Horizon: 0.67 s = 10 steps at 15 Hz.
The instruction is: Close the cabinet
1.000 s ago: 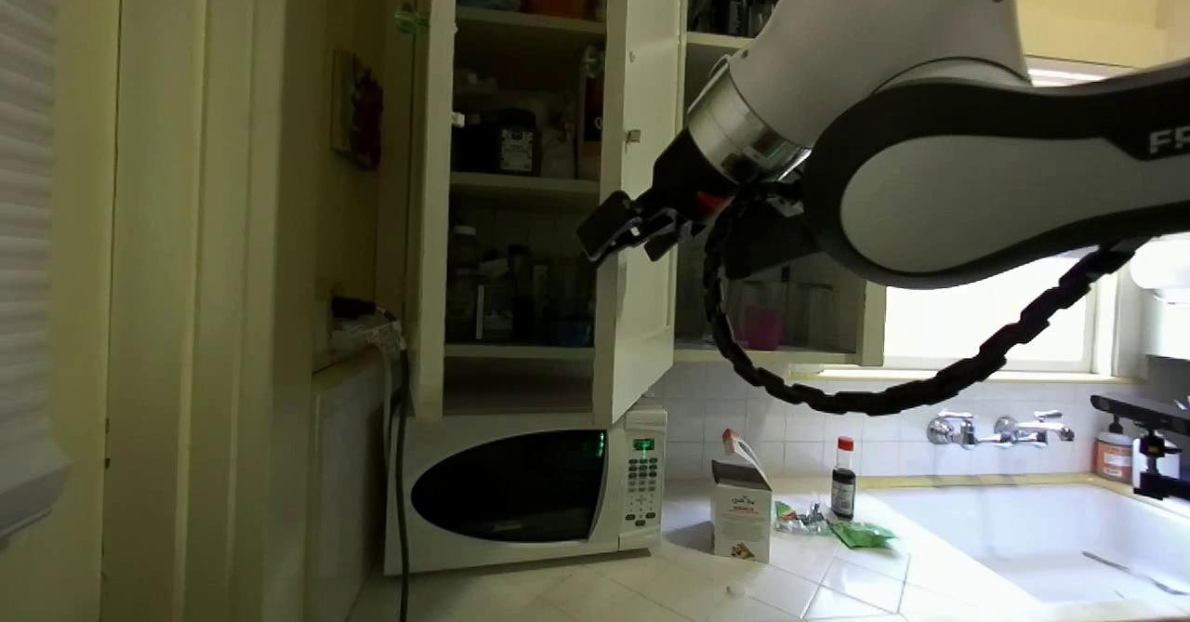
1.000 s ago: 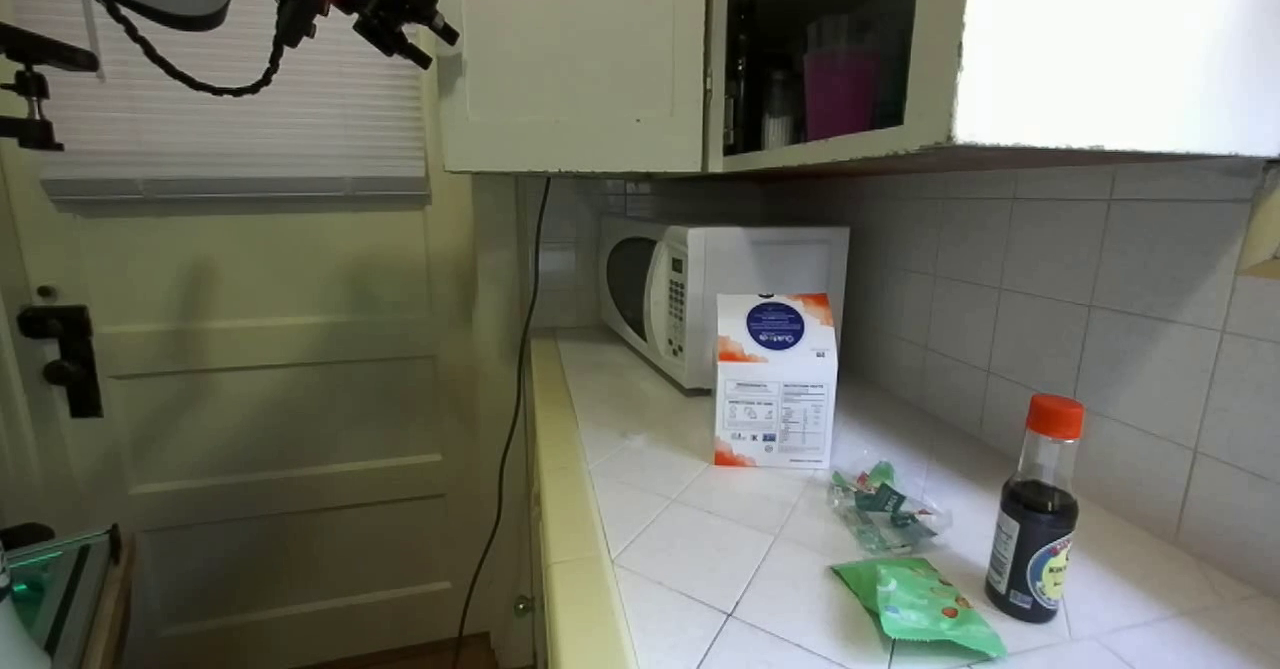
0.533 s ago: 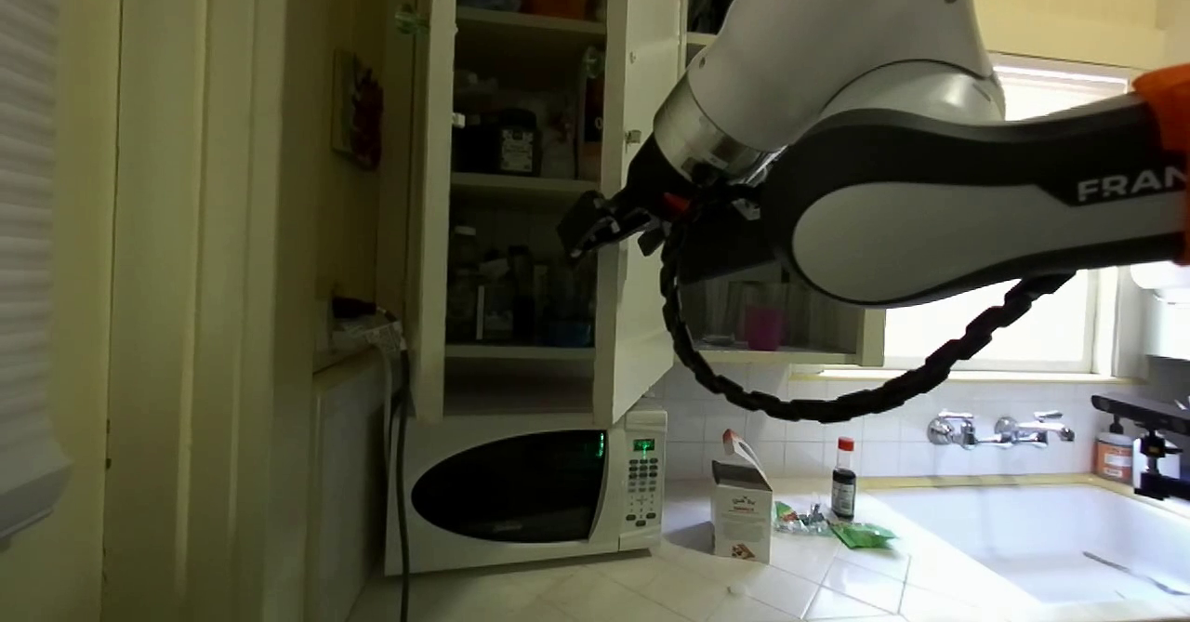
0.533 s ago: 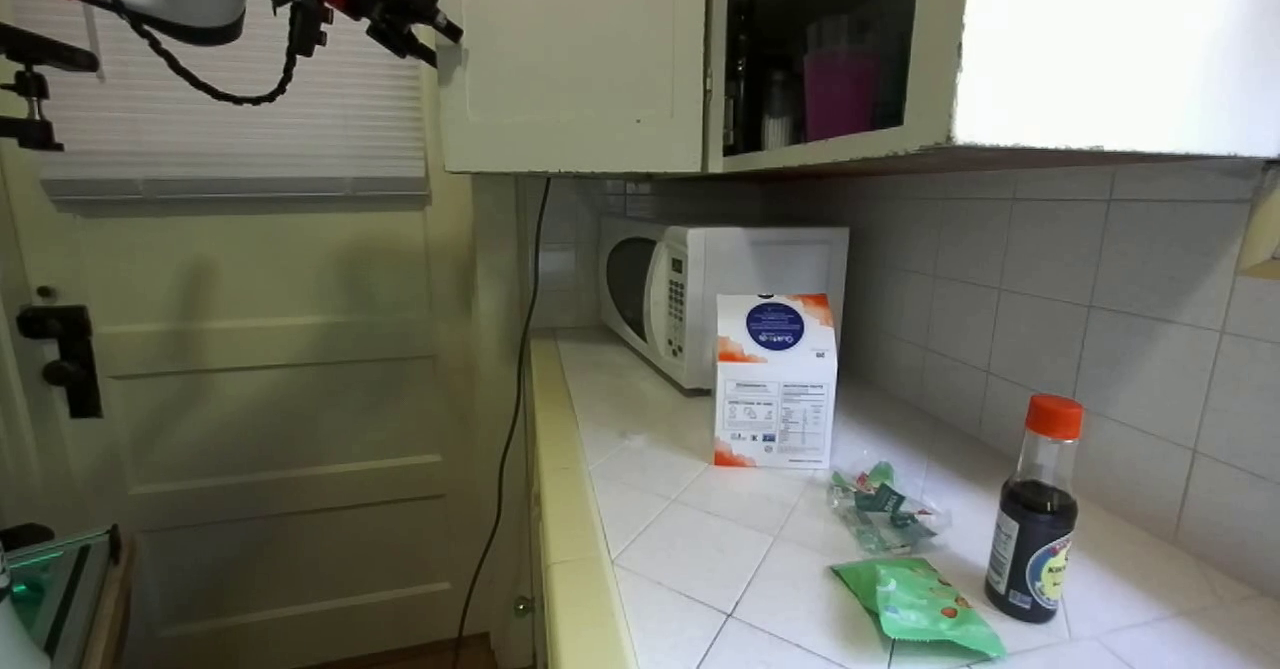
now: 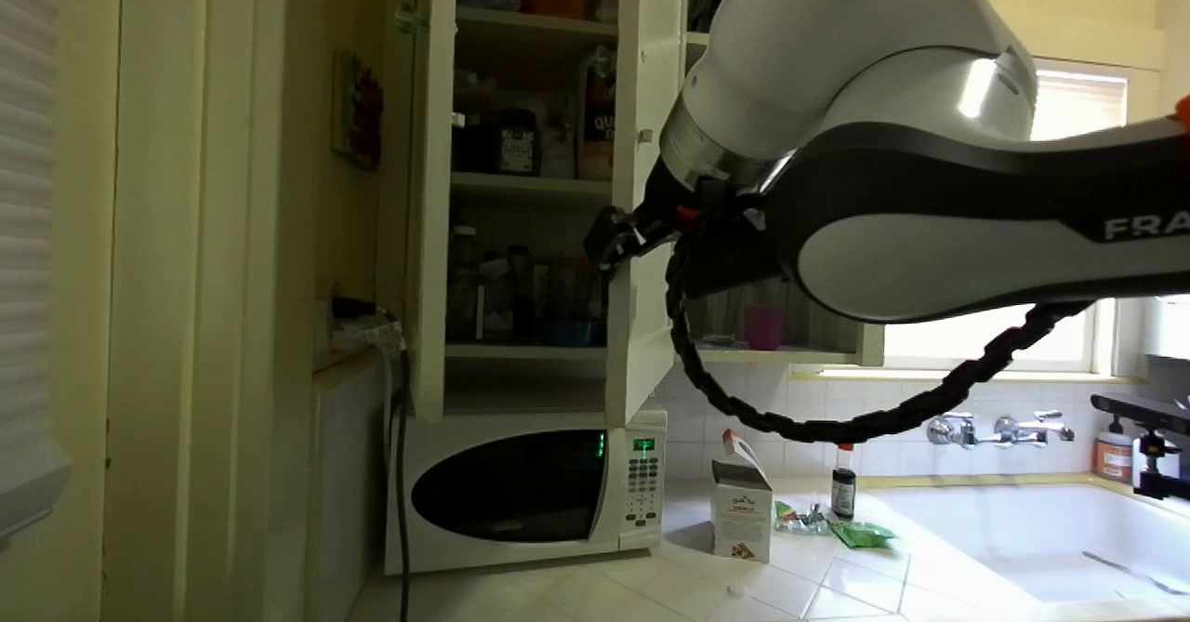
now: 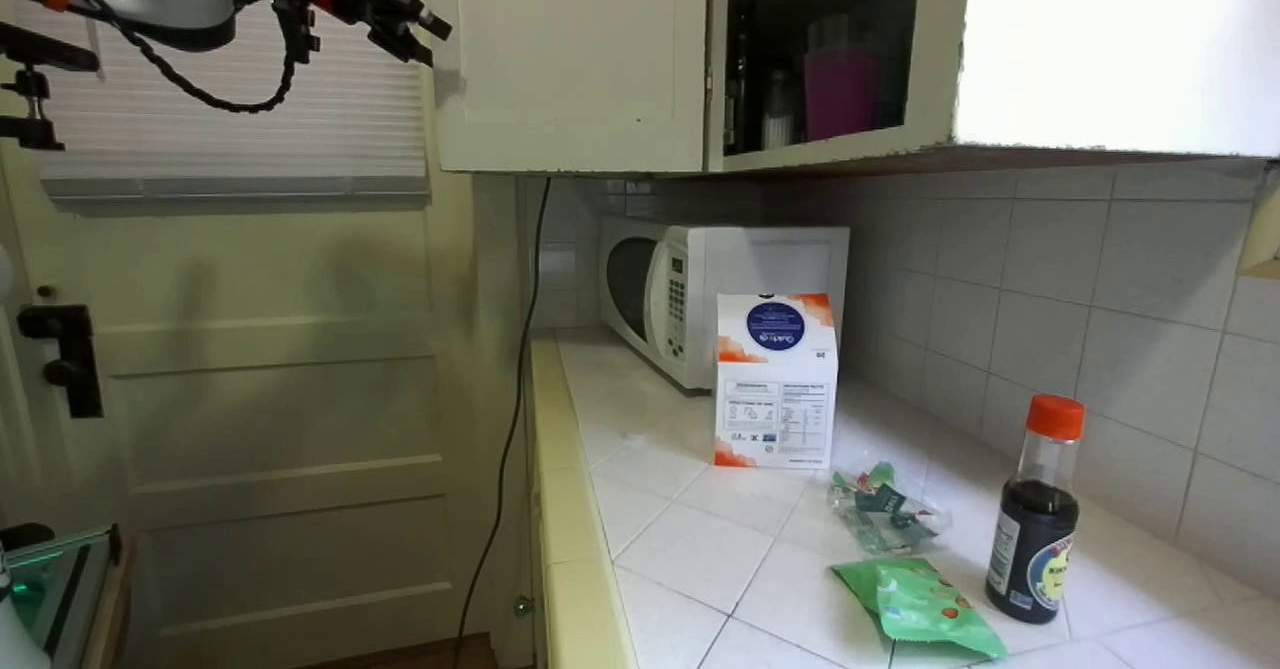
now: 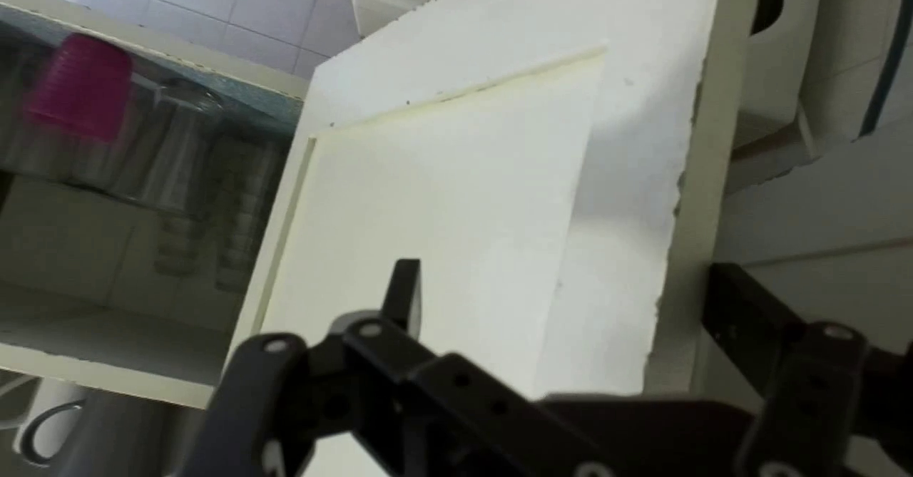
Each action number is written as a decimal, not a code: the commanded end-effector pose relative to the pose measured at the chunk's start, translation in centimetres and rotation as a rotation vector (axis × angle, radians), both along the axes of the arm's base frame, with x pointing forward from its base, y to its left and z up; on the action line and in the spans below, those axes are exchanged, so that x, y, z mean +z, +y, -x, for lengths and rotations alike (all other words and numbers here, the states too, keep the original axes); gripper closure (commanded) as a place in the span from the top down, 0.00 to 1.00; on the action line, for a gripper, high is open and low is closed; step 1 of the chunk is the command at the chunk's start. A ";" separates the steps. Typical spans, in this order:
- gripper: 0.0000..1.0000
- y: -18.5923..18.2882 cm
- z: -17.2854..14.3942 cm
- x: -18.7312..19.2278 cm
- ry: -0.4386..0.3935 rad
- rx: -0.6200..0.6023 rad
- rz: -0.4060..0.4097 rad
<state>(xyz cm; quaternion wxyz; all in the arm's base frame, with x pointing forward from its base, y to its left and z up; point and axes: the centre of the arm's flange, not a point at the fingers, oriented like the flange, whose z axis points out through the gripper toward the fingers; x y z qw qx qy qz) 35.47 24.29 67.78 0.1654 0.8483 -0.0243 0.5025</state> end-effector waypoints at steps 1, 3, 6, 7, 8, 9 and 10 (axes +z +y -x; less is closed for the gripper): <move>1.00 -1.3 2.5 -1.6 -0.001 -0.130 0.008; 1.00 -2.1 3.4 -1.8 -0.003 -0.204 0.005; 1.00 -4.7 4.7 -2.1 0.003 -0.329 -0.011; 1.00 -5.6 5.0 -2.1 0.006 -0.365 -0.014; 1.00 -6.8 4.9 -2.0 0.013 -0.402 -0.019; 1.00 -7.7 4.9 -1.9 0.014 -0.434 -0.023; 1.00 -8.7 4.8 -1.9 0.016 -0.463 -0.028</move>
